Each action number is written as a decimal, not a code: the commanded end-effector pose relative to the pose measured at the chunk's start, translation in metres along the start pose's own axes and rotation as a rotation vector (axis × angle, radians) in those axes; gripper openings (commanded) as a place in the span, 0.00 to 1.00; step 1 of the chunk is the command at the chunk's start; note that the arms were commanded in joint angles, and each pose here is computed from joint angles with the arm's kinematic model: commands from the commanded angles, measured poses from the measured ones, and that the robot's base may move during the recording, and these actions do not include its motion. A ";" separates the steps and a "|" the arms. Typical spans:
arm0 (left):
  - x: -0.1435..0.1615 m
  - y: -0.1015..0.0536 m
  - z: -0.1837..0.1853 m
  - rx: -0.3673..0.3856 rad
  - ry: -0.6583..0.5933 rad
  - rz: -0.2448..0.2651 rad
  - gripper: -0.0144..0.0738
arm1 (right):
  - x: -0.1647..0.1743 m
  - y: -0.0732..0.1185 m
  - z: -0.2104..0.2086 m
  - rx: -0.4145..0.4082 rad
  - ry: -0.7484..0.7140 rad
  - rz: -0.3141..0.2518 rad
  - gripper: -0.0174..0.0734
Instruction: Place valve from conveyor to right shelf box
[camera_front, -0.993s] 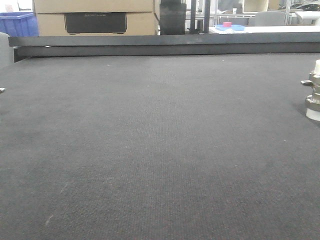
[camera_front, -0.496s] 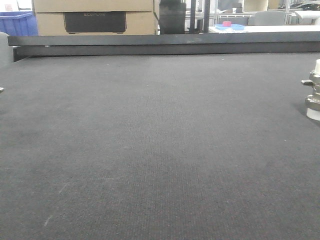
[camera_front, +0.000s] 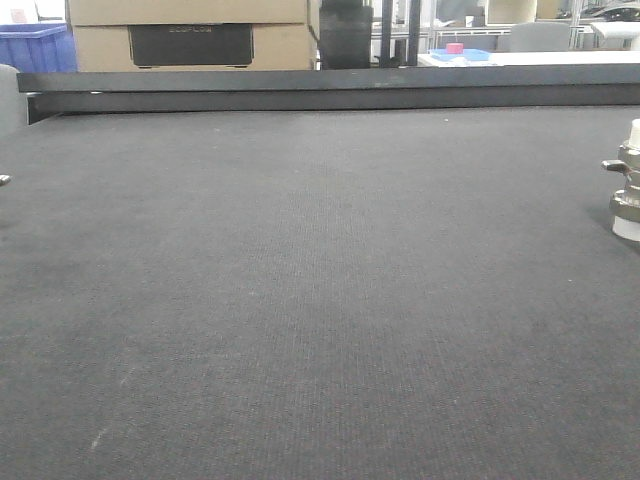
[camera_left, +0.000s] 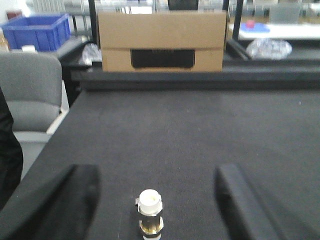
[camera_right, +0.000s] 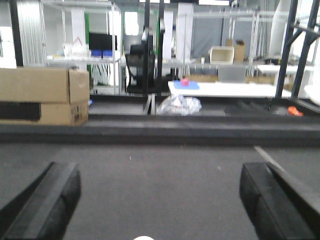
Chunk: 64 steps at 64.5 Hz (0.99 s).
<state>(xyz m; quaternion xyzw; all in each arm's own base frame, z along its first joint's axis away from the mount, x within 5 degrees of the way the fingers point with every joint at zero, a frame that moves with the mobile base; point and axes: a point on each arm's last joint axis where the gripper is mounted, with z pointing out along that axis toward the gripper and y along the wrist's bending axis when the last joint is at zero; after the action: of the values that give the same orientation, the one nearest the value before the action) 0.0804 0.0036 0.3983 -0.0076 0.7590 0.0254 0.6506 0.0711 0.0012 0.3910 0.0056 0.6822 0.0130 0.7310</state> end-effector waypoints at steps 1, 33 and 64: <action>-0.015 0.001 0.017 0.008 0.085 -0.002 0.77 | 0.000 -0.002 0.023 0.011 0.033 -0.026 0.82; -0.013 -0.007 0.096 0.062 0.592 -0.030 0.84 | -0.032 -0.001 0.132 -0.007 0.548 -0.063 0.82; 0.013 -0.004 0.143 0.027 0.801 0.021 0.84 | 0.015 0.008 0.243 -0.098 1.114 -0.139 0.82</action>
<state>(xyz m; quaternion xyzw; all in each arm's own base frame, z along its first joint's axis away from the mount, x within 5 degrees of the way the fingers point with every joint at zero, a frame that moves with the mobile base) 0.2173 0.0080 0.3632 -0.0002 0.9528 0.0167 0.3032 0.3000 0.0112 0.4074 -0.0719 0.9544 -0.0003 0.2898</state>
